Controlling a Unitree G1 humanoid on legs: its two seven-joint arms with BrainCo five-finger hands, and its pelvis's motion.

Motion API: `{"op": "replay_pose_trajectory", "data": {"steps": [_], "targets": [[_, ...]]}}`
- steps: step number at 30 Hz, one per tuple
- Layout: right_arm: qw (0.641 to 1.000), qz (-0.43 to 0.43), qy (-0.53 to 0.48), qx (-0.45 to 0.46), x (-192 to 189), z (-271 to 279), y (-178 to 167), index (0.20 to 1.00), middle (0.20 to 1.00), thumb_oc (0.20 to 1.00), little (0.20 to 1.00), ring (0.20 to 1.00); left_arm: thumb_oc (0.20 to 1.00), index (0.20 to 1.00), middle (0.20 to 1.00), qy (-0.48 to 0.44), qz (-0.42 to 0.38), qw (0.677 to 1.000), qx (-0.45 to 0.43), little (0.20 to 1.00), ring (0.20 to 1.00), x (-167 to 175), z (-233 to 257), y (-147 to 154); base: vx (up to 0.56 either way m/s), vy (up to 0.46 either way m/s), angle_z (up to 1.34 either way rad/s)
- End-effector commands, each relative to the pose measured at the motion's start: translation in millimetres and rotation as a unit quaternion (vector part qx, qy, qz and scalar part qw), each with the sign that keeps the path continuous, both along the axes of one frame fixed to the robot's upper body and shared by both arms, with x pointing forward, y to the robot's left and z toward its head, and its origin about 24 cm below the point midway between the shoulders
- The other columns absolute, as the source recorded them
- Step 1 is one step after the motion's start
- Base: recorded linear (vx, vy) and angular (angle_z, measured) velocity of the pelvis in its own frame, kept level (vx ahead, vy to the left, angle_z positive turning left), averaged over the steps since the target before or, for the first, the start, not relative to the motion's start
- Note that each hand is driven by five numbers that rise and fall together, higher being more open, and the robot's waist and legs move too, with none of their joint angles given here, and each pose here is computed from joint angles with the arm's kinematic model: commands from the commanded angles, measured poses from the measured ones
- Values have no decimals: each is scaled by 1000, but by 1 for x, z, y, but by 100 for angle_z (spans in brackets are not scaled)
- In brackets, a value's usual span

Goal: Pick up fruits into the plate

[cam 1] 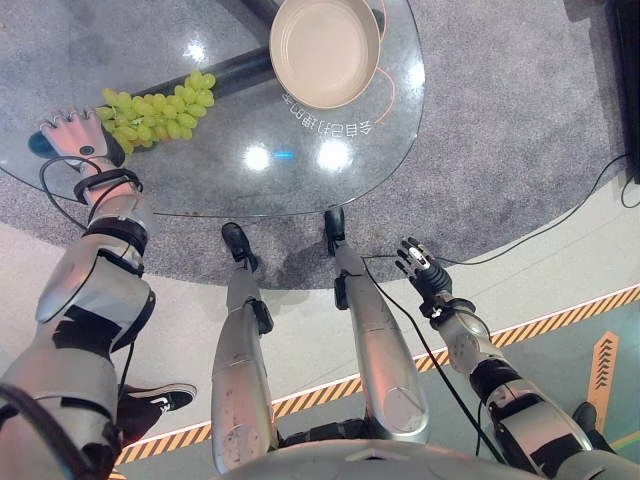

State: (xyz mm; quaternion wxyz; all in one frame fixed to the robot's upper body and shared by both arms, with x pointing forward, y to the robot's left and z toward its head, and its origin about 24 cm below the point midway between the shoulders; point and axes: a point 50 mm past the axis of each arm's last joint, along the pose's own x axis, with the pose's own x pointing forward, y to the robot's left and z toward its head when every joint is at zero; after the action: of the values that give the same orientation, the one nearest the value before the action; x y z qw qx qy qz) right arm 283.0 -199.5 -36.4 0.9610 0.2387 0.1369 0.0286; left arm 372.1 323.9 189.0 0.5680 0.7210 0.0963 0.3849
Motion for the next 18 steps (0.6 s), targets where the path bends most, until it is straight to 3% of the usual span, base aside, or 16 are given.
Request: {"op": "replay_pose_trajectory", "data": {"steps": [1,16,17,18], "targets": [[999,1,-15,32,-6,-1,12,1000,1000,1000,1000,1000,200,200,200,-25,17,1000,3,200,200,-5,26,16,0,0,0],[999,0,-28,39,-5,3,15,1000,1000,1000,1000,1000,200,200,200,-15,-6,1000,1,200,200,5,25,-1,0,0,0],[999,-1,-28,39,-5,3,15,1000,1000,1000,1000,1000,426,426,426,-13,-9,1000,-1,426,426,5,25,-2,0,0,0],[999,-1,-28,39,-5,3,14,1000,1000,1000,1000,1000,589,589,589,-11,-11,1000,0,589,589,6,24,-3,0,0,0]]}}
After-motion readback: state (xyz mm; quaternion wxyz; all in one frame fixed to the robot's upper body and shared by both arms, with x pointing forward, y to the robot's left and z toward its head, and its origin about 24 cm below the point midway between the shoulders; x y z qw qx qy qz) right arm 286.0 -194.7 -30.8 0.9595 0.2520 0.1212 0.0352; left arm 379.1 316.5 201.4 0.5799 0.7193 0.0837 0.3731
